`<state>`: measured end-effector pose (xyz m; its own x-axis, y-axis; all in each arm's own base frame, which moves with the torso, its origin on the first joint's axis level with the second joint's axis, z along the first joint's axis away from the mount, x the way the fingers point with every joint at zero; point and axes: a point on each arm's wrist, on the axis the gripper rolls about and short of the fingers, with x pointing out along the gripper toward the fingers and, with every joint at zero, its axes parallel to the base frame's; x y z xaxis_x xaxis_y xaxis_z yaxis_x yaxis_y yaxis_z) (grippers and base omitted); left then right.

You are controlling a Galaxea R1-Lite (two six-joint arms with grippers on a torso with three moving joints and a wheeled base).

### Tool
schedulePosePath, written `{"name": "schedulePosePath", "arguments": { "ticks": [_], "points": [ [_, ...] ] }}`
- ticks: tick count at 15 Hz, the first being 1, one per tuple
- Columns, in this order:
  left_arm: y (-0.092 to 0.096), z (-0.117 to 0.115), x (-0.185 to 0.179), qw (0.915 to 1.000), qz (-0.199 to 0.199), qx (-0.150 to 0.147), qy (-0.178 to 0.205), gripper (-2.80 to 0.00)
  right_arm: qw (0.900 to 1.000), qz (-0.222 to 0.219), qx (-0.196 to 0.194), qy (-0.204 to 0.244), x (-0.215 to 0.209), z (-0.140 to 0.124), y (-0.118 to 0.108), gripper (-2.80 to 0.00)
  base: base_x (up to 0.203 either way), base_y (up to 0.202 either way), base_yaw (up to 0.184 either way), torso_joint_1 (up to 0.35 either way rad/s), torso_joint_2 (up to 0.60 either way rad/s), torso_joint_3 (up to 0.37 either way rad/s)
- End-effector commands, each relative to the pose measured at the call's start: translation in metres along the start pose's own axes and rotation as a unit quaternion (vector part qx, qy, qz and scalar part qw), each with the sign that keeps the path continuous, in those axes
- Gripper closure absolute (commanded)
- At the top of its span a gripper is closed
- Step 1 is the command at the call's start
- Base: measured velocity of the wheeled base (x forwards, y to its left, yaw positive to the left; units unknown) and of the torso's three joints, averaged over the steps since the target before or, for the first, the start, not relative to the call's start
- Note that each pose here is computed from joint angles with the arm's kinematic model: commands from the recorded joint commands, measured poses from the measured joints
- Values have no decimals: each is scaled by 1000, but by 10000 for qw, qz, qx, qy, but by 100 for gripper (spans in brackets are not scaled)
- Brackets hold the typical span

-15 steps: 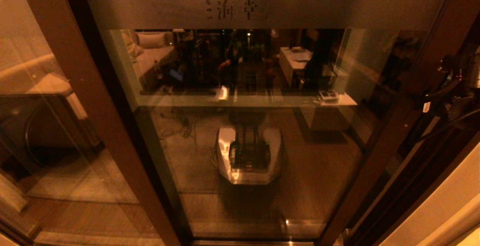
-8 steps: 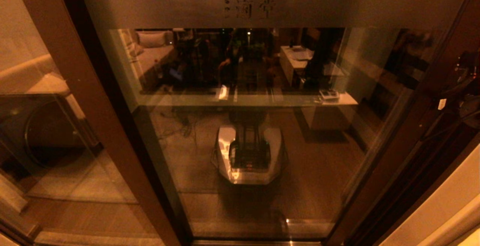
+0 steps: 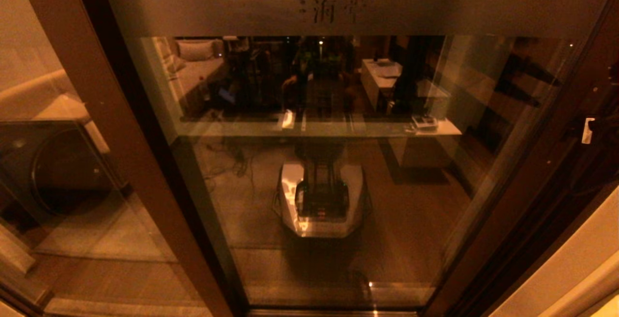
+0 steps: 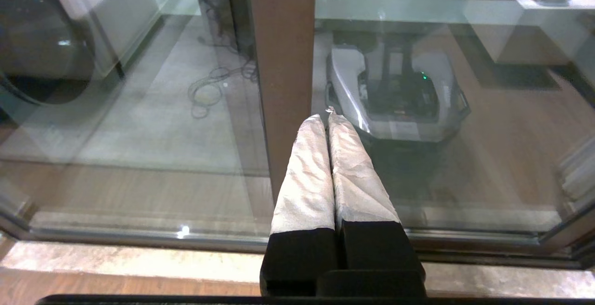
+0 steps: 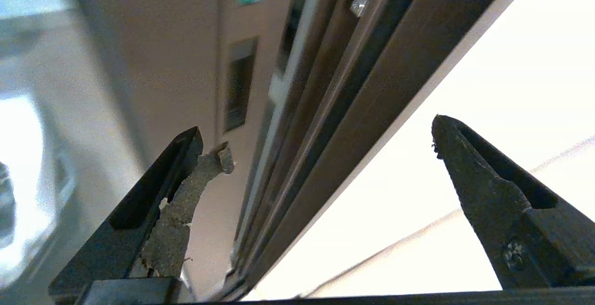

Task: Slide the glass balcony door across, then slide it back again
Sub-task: Close the slid door

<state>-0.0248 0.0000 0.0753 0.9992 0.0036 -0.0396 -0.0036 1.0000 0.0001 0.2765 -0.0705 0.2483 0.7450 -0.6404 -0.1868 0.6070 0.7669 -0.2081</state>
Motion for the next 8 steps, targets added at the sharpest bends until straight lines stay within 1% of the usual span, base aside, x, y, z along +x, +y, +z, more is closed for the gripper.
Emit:
{"name": "schedulePosePath", "arguments": {
  "ticks": [1,3,4,5,8],
  "points": [
    [0,0,0,10000,5,0,2,0,9998,-24,100,-142,-11,7,-15,-280,0,0,0,0,0,0],
    [0,0,0,10000,5,0,2,0,9999,70,84,-70,-9,5,-21,-280,0,0,0,0,0,0],
    [0,0,0,10000,5,0,2,0,9999,111,74,-24,-8,4,-23,-10,0,0,0,0,0,0],
    [0,0,0,10000,5,0,2,0,9998,191,108,-38,-8,4,-25,0,0,0,0,0,0,0],
    [0,0,0,10000,5,0,2,0,9989,410,172,150,7,-5,-23,0,0,0,0,0,0,0]
  ]
}}
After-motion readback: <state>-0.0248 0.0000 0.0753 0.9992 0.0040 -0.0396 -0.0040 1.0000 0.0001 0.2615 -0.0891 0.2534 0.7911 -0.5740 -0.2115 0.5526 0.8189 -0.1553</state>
